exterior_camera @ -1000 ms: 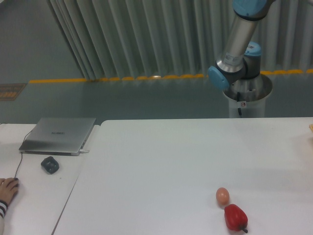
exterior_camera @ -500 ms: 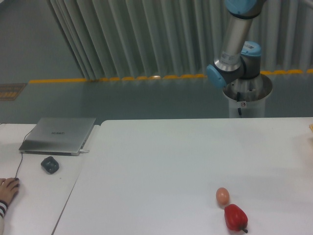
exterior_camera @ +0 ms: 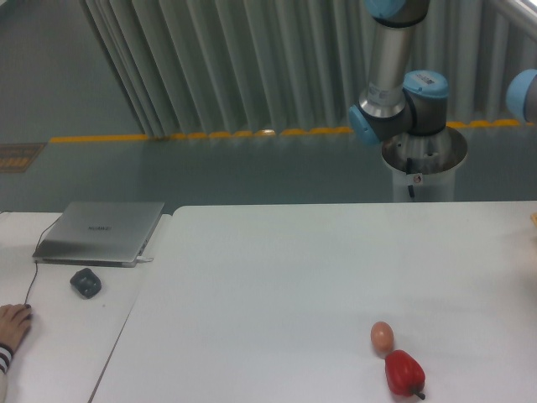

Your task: Place the yellow pepper in a basket

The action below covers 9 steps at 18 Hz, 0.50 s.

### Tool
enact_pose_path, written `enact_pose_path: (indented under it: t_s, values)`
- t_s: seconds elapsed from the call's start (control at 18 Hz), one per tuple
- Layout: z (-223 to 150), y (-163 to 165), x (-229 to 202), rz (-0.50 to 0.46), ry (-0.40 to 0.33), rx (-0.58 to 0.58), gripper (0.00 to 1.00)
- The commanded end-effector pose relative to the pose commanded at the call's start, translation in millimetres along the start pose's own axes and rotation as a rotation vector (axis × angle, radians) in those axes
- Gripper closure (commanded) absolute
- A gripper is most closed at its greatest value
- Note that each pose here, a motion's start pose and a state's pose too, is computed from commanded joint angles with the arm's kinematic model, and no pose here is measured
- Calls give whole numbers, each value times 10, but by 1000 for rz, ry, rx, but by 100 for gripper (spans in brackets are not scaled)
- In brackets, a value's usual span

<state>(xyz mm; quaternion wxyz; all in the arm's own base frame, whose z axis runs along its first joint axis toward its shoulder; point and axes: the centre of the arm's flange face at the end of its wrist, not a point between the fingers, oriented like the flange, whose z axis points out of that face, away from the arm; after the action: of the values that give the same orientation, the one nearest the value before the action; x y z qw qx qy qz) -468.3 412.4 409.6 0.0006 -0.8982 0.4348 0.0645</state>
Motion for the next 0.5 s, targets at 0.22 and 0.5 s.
enact_pose_path:
  t_s: [0.22,0.5]
  values:
    - [16,-327,57,-34,86,-54,0]
    - [57,-405,109,-85,102,-41,0]
